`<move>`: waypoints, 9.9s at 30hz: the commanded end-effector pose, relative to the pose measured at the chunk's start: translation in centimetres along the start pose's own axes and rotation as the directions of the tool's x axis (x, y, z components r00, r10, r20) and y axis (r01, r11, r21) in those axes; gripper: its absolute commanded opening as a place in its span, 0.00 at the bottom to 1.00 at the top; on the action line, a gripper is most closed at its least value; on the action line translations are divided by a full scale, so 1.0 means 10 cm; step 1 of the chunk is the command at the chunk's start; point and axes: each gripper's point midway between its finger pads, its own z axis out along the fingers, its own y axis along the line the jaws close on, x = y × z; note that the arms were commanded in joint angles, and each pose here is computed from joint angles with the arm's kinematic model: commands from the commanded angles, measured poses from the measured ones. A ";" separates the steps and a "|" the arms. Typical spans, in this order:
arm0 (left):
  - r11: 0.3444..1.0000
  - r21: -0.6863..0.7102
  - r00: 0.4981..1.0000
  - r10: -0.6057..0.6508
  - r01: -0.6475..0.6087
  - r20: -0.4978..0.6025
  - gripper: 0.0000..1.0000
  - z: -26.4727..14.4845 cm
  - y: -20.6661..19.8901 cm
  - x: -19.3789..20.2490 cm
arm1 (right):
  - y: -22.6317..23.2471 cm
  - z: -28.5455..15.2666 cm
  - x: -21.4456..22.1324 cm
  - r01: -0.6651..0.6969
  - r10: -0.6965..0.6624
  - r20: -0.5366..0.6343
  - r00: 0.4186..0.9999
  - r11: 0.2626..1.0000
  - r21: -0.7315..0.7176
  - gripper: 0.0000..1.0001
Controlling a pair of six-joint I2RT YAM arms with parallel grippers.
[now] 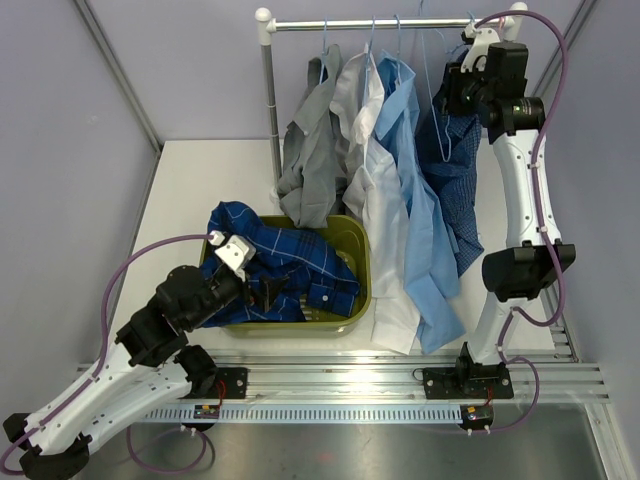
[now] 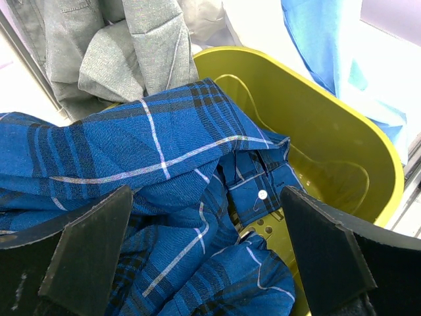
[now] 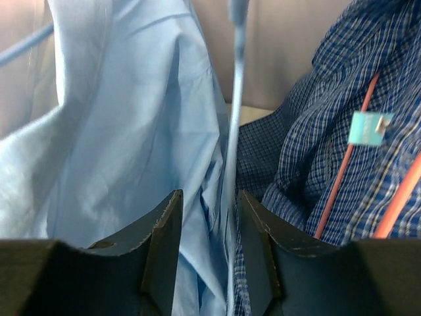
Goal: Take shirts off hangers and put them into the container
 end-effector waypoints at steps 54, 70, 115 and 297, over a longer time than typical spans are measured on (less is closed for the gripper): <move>1.000 0.017 0.998 -0.005 0.004 0.055 0.99 0.01 -0.03 -0.12 | 0.84 -0.49 0.06 0.081 -0.078 0.036 0.996 0.992 -0.095 0.00; 1.000 0.018 0.998 -0.006 0.005 0.057 0.99 0.01 -0.03 -0.13 | 0.88 -1.15 -0.50 0.088 -0.064 0.258 0.964 0.993 -0.082 0.00; 0.900 0.435 0.903 -0.180 -0.009 0.391 0.98 0.99 -1.20 -2.27 | 1.55 -3.80 0.96 0.495 -0.406 0.284 0.869 0.717 -0.490 0.00; 0.967 -0.095 0.971 -0.238 0.238 0.011 0.00 1.44 0.03 -1.12 | 1.40 -2.62 1.38 0.287 -0.296 0.080 0.952 0.764 -0.577 0.00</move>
